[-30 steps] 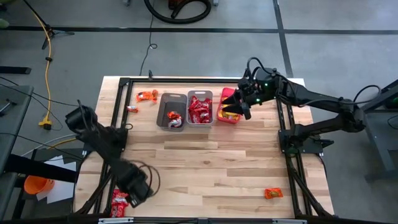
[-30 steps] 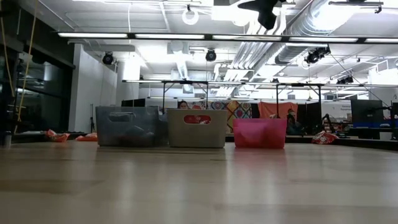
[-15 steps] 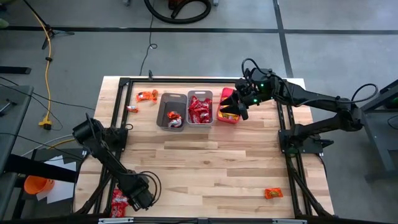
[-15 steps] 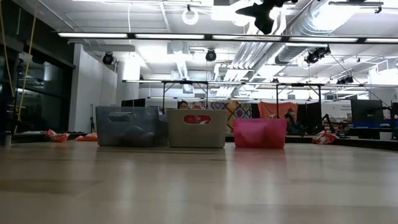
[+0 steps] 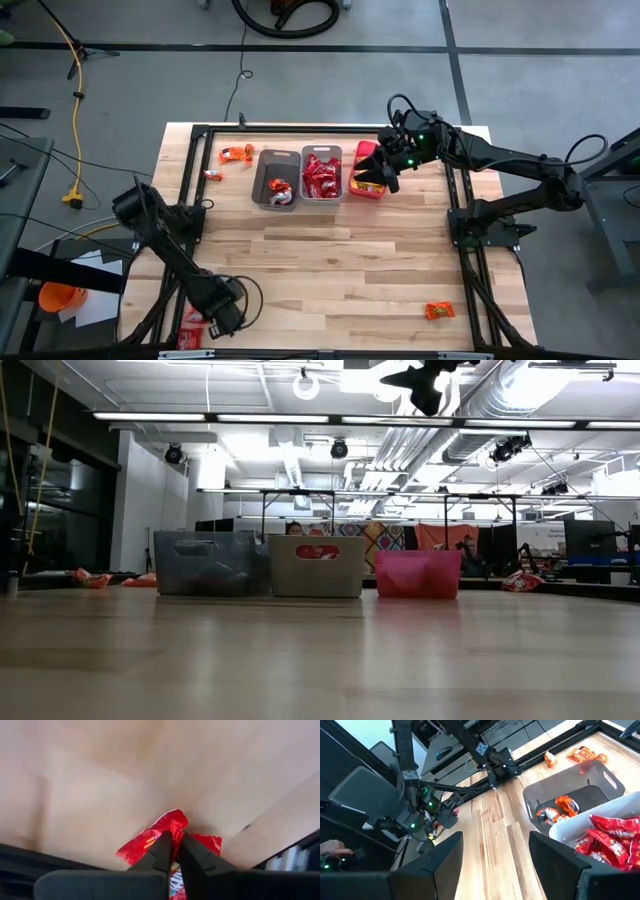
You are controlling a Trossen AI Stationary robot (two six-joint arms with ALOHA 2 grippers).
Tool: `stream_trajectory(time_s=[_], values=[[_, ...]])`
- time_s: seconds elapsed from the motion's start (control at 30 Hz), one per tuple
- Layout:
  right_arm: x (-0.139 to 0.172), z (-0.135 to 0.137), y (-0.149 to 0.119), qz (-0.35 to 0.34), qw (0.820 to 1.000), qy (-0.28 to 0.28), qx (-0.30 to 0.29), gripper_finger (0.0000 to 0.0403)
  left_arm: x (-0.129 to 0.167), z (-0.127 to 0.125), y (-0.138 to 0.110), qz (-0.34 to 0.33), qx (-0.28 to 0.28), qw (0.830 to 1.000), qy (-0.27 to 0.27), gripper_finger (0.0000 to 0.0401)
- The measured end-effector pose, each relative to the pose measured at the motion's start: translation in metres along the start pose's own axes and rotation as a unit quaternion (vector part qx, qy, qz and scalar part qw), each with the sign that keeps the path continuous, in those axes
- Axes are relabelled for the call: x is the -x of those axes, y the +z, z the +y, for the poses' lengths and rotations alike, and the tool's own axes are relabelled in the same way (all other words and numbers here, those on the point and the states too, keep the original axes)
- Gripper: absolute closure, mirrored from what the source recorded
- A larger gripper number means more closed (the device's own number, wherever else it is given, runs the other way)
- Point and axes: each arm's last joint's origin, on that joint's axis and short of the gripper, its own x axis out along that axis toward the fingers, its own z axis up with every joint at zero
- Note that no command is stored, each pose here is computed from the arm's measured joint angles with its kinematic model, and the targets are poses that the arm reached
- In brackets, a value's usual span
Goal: Sort candy
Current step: Put the bottom left red candy into the center gray bin
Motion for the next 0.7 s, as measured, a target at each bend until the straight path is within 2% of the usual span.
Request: stream_trajectory(time_s=[0.2,0.3,0.4,0.47,0.53,0.7], values=[[0.000,0.000,0.000,0.001,1.000,0.000,-0.002,0.0181,0.056,0.026,0.010,-0.129,-0.018,0.991,-0.026,0.0398],[0.000,0.000,0.000,0.000,1.000,0.000,-0.008,0.0181,0.091,0.046,0.022,-0.226,-0.023,0.972,-0.053,0.0398],[0.000,0.000,0.001,-0.003,1.000,0.001,-0.018,0.0181,0.125,0.071,0.035,-0.319,-0.015,0.945,-0.069,0.0399],[0.000,0.001,0.001,-0.006,1.000,0.003,-0.024,0.0181,0.147,0.088,0.044,-0.388,-0.019,0.919,-0.069,0.0400],[0.000,0.001,0.002,-0.009,0.999,0.004,-0.032,0.0181,0.168,0.105,0.053,-0.462,-0.020,0.884,-0.067,0.0400],[0.000,0.003,0.005,-0.019,0.998,0.019,-0.049,0.0181,0.223,0.139,0.078,-0.625,-0.043,0.775,-0.085,0.0400]])
